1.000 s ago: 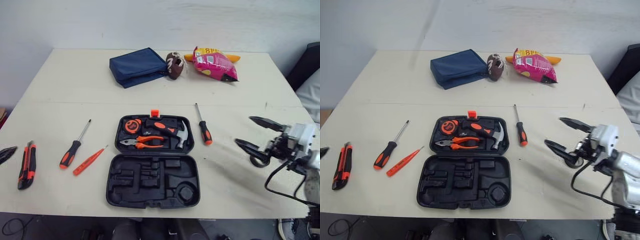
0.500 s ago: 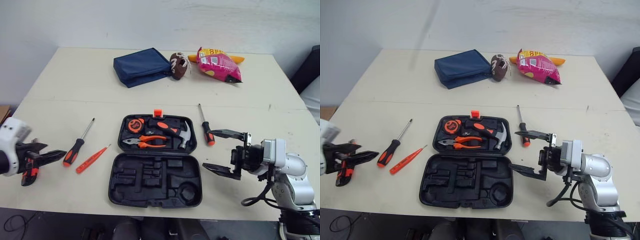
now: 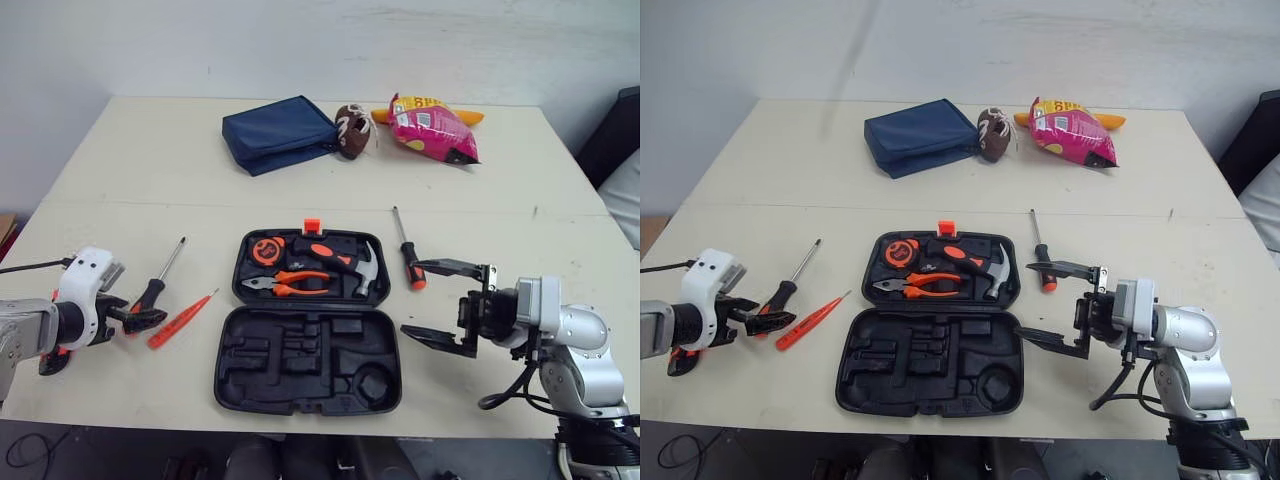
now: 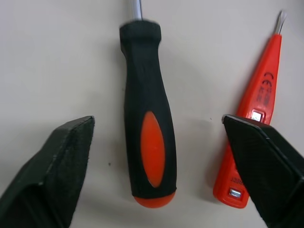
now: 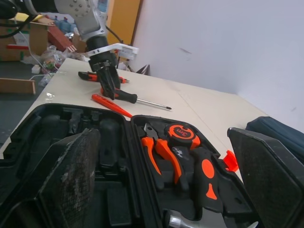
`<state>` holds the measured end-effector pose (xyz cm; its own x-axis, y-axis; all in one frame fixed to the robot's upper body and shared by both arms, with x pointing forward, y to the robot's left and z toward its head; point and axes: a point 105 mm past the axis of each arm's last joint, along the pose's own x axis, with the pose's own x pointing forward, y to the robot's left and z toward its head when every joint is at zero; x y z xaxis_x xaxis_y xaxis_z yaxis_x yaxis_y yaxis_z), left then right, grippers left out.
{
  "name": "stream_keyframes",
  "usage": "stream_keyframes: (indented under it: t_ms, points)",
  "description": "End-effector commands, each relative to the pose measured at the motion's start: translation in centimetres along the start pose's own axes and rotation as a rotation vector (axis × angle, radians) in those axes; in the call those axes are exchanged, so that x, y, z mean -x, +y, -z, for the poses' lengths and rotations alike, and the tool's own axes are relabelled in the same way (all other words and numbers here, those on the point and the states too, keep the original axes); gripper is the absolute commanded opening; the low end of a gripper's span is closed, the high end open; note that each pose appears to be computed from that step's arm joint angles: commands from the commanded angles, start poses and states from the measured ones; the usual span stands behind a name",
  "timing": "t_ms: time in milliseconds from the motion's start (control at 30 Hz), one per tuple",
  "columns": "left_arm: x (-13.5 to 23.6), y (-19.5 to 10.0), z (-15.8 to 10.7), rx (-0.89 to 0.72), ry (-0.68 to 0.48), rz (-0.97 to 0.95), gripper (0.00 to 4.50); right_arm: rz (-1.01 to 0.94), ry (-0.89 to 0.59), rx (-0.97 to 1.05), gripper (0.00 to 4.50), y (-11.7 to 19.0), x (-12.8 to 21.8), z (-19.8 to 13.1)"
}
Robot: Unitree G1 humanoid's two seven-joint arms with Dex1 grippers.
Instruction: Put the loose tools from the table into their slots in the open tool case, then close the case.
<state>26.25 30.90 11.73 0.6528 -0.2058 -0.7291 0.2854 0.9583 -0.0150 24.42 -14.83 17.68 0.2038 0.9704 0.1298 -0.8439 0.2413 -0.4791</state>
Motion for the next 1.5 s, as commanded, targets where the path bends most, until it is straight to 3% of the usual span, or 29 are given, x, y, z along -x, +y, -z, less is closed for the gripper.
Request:
stream_keyframes:
  t_ms: [33, 167, 300, 367, 500, 700, 967, 1267, 1500]
  points:
    - [-0.5, -0.1, 0.3, 0.016, 0.006, 0.011, 2.37, -0.002, 0.005, 0.043, 4.50, -0.2, -0.3, -0.7]
    - [-0.2, 1.1, -0.1, 0.017, -0.031, -0.032, 0.81, 0.032, 0.037, 0.062, 4.50, -0.9, 0.3, -0.8]
    - [1.1, 1.7, -2.4, -0.046, -0.151, -0.046, 0.81, 0.046, 0.051, 0.066, 4.50, -1.1, 0.7, -0.9]
    - [2.9, 1.2, -4.5, -0.179, -0.217, -0.026, 0.81, 0.065, 0.066, 0.069, 4.50, -1.4, 1.3, -1.0]
    - [5.5, -3.6, -8.2, -0.593, -0.297, 0.168, 0.81, 0.068, 0.114, 0.056, 4.50, -1.5, 2.0, -0.9]
    - [5.2, -12.4, -8.0, -0.971, -0.216, 0.559, 0.81, 0.056, 0.141, 0.048, 4.50, -1.6, 1.8, -0.7]
    - [2.2, -17.5, -6.5, -1.097, -0.002, 0.674, 0.81, 0.038, 0.152, 0.029, 4.50, -1.3, 2.0, 0.2]
    - [-1.1, -16.8, -6.7, -1.161, 0.086, 0.516, 0.81, 0.049, 0.150, 0.022, 4.50, -1.1, 2.3, 0.4]
    - [-2.1, -17.4, -6.9, -1.177, 0.103, 0.497, 0.81, 0.050, 0.148, 0.021, 4.50, -0.9, 2.3, 0.3]
